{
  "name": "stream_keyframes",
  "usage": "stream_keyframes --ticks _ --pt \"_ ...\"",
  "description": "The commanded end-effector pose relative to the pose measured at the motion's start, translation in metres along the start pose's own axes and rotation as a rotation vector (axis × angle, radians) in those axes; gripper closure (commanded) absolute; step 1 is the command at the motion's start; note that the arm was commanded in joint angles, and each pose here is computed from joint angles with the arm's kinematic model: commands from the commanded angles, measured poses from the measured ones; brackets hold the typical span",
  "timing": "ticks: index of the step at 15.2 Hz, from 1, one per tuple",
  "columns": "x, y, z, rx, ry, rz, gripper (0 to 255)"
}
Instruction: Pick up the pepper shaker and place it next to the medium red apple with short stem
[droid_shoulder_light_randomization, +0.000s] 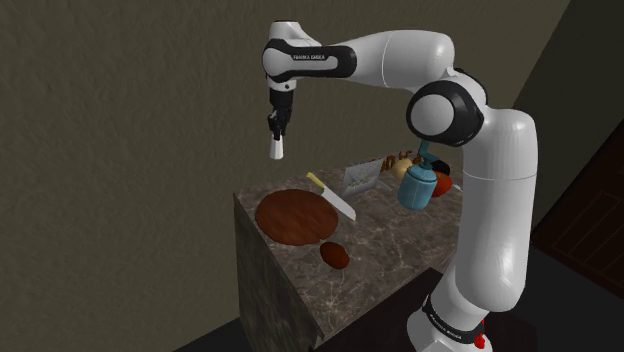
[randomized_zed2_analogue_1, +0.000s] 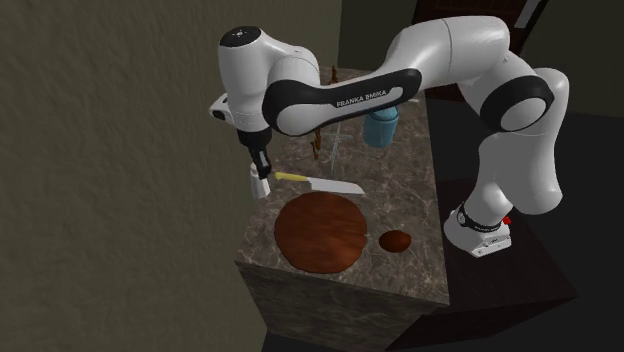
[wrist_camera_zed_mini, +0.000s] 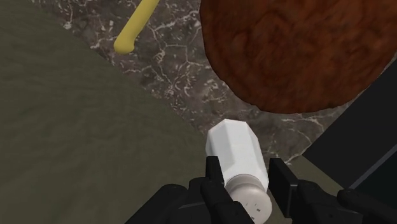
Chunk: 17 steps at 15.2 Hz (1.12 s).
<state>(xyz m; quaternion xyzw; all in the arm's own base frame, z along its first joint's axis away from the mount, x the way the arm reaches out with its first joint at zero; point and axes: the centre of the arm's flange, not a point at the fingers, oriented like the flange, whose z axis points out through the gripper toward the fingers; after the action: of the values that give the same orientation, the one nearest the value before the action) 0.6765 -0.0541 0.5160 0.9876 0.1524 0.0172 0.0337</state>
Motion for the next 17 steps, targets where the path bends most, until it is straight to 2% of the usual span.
stream_keyframes --ticks 1,6,17 --pt "0.001 0.001 -0.011 0.000 0.000 0.000 255" --pt "0.001 0.003 -0.037 0.000 0.000 0.000 255" --pt "-0.142 0.030 -0.038 0.000 0.000 0.000 255"
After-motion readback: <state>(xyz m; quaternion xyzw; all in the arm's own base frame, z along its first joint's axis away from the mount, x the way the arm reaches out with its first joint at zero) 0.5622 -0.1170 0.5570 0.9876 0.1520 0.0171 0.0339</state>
